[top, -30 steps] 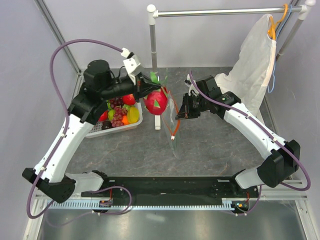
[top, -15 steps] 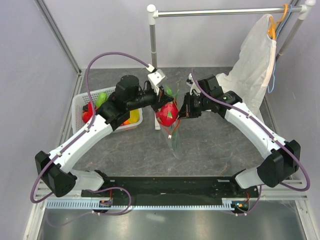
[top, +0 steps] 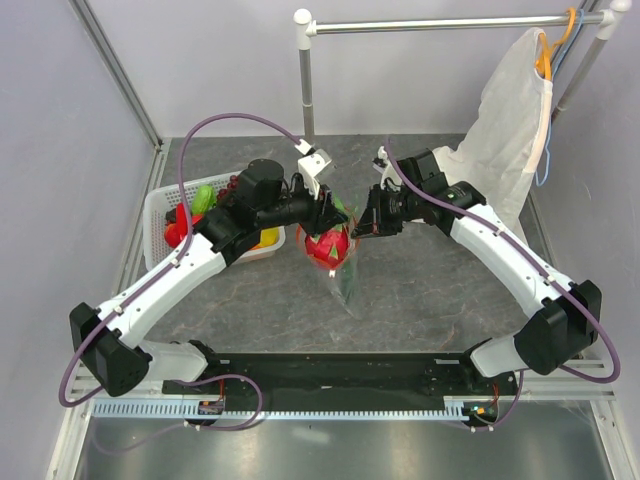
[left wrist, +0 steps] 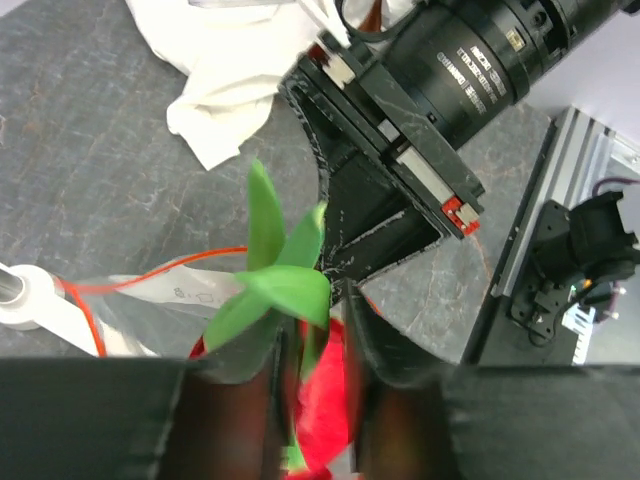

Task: Place the food in the zip-top bag and seal the zipper
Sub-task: Place the fake fruit in the zipper food storage bag.

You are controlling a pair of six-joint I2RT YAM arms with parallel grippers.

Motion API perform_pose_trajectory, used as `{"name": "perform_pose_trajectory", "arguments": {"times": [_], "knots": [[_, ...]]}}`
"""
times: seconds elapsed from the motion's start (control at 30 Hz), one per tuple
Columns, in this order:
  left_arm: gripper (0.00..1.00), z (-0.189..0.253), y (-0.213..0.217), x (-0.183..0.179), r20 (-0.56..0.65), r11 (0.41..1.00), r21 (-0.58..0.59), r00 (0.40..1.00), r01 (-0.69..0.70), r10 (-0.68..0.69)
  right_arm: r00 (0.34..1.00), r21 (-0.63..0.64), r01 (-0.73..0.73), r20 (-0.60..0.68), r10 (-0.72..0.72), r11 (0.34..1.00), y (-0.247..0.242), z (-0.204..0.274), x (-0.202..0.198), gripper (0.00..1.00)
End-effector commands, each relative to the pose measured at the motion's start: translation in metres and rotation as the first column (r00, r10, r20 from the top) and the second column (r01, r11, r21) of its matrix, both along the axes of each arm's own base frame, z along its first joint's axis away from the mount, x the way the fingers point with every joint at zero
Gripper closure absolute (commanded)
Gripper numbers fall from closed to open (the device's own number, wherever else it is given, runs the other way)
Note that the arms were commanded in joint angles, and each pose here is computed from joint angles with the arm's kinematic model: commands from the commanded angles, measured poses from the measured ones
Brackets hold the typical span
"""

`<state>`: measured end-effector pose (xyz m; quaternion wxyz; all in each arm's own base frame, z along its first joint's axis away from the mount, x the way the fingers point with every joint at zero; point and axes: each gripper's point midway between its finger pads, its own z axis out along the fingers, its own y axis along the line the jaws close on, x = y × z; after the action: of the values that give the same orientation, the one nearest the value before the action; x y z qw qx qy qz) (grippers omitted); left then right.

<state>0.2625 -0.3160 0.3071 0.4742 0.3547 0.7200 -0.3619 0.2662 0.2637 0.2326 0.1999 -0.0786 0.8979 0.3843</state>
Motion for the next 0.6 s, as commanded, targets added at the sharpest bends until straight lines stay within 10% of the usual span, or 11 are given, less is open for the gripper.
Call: {"name": "perform_pose_trajectory", "arguments": {"times": [0.0, 0.13, 0.57], "knots": [[0.52, 0.026, 0.0, -0.015, -0.056, 0.998, -0.063, 0.998, 0.004, -0.008, 0.997, 0.052, -0.017, 0.071, 0.013, 0.998, 0.0, 0.024, -0.001, 1.0], [0.22, 0.04, 0.012, -0.017, -0.067, 0.998, -0.063, 0.997, -0.028, 0.024, 0.997, 0.045, -0.013, 0.08, 0.009, 0.999, -0.006, 0.023, -0.002, 1.0], [0.28, -0.053, 0.109, -0.007, -0.258, 0.937, 0.179, 0.904, -0.301, 0.34, 0.997, 0.037, -0.011, 0.08, 0.008, 0.999, -0.012, 0.019, -0.006, 1.0]]}}
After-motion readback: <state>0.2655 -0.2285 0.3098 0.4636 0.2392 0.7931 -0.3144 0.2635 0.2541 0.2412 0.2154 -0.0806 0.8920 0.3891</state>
